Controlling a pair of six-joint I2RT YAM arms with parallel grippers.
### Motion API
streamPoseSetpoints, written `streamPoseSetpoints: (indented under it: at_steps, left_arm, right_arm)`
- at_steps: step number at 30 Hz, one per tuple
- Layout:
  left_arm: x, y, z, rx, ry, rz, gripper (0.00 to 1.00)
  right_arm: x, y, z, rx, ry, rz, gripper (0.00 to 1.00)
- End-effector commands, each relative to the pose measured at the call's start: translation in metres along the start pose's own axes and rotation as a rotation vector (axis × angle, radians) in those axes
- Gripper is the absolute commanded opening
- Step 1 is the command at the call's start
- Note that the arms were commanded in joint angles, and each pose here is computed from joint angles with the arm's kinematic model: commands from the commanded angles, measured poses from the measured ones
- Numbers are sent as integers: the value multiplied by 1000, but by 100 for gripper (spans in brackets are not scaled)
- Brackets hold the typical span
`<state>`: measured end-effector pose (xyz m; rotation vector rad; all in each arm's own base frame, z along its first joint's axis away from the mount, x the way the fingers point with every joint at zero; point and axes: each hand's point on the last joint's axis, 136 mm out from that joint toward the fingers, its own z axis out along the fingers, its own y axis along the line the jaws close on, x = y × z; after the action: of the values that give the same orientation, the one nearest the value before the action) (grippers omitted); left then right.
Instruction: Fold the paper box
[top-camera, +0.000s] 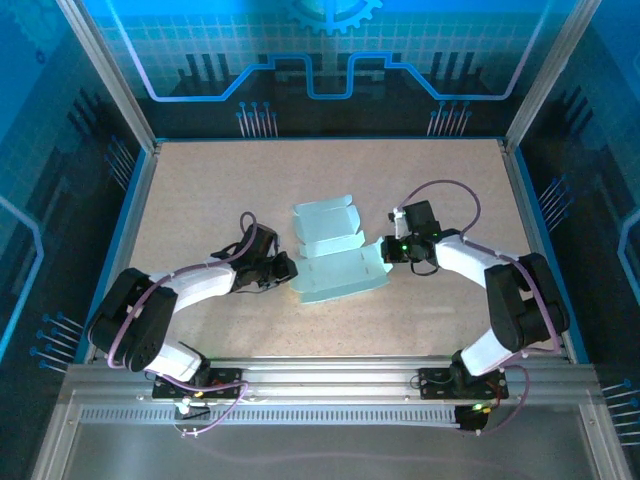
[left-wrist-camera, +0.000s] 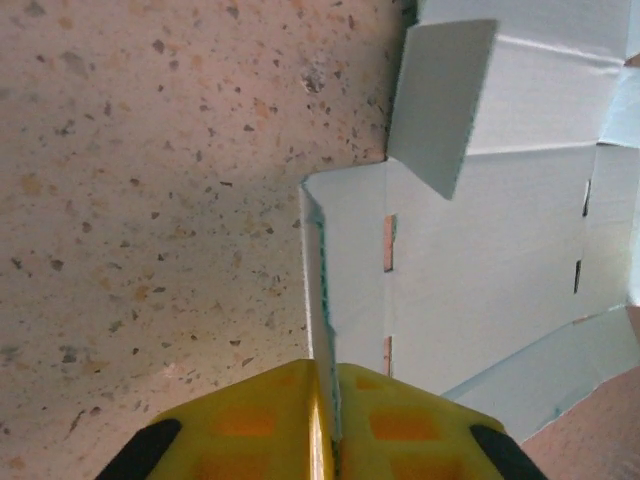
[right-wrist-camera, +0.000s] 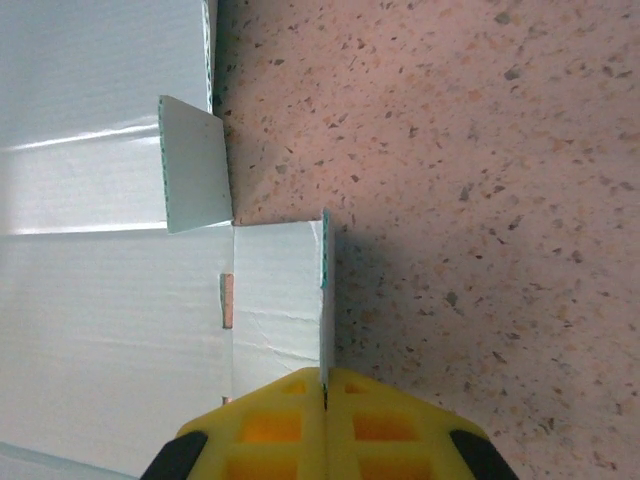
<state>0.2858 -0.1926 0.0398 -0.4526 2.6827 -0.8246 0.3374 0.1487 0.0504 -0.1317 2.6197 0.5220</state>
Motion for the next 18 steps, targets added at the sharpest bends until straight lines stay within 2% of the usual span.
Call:
streamPoseSetpoints:
  at_steps: [1,11,18]
  left_arm:
    - [3,-14,-6,22,11,30,10]
    - [2,-44,-11,44,8,114,8]
    - [3,-53,-3,4,31,167,7]
  right_arm:
    - [6,7,-4,-4,3,-7,2]
    - [9,12,-9,30,-4,-29,2]
    - [10,17,-9,27,-5,-39,2]
